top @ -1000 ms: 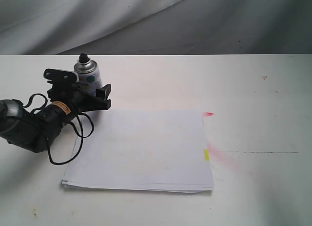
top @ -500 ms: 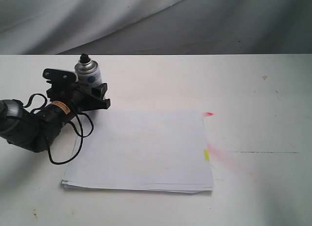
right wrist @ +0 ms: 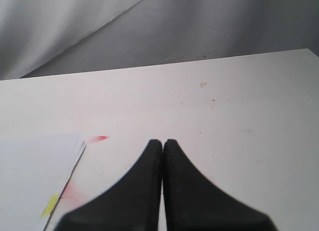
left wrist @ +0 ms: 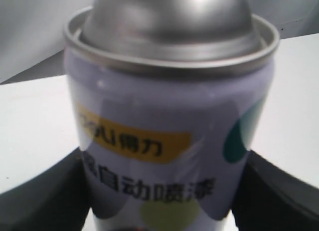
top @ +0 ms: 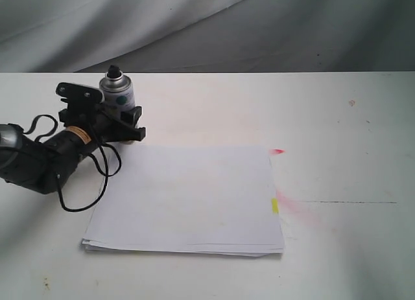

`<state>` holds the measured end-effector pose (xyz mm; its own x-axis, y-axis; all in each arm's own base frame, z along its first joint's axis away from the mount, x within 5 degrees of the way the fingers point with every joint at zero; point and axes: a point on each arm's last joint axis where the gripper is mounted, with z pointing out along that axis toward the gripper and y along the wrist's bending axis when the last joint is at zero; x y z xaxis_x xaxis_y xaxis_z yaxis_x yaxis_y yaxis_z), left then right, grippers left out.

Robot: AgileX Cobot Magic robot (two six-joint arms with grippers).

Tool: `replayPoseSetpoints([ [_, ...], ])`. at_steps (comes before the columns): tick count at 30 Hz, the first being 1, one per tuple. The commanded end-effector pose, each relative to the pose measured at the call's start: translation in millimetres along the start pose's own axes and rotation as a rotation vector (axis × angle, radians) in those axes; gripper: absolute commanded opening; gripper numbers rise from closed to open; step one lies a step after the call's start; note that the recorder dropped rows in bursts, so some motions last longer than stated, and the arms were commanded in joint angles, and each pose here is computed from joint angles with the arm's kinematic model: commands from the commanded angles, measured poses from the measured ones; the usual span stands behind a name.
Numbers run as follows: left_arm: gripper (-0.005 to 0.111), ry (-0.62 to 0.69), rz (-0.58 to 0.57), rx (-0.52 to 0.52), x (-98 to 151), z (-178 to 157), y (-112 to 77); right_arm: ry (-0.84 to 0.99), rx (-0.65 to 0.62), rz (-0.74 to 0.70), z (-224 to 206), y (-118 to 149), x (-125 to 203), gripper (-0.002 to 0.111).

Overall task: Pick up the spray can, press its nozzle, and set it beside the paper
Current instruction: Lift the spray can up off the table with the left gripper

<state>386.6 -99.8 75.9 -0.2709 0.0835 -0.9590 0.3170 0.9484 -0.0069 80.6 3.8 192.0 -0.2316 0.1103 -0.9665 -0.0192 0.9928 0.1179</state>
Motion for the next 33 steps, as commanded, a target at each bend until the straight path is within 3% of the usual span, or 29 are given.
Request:
replayPoseSetpoints([
  [1,0.0,-0.068,0.021,-0.005,-56,-14,-1.7,0.0,0.007,-0.013,0,-1,1,0.0],
  [11,0.0,0.161,0.11,-0.04,-122,-67,-1.0,0.0,0.007,-0.013,0,-1,1,0.0],
  [16,0.0,0.185,0.24,0.003,-139,-84,-17.4,0.0,0.007,-0.013,0,-1,1,0.0],
  [28,0.0,0.23,0.461,0.161,-131,-87,-69.4,0.0,0.007,-0.013,0,-1,1,0.0],
  [33,0.0,0.232,0.484,0.175,-130,-88,-74.0,0.0,0.007,-0.013,0,-1,1,0.0],
])
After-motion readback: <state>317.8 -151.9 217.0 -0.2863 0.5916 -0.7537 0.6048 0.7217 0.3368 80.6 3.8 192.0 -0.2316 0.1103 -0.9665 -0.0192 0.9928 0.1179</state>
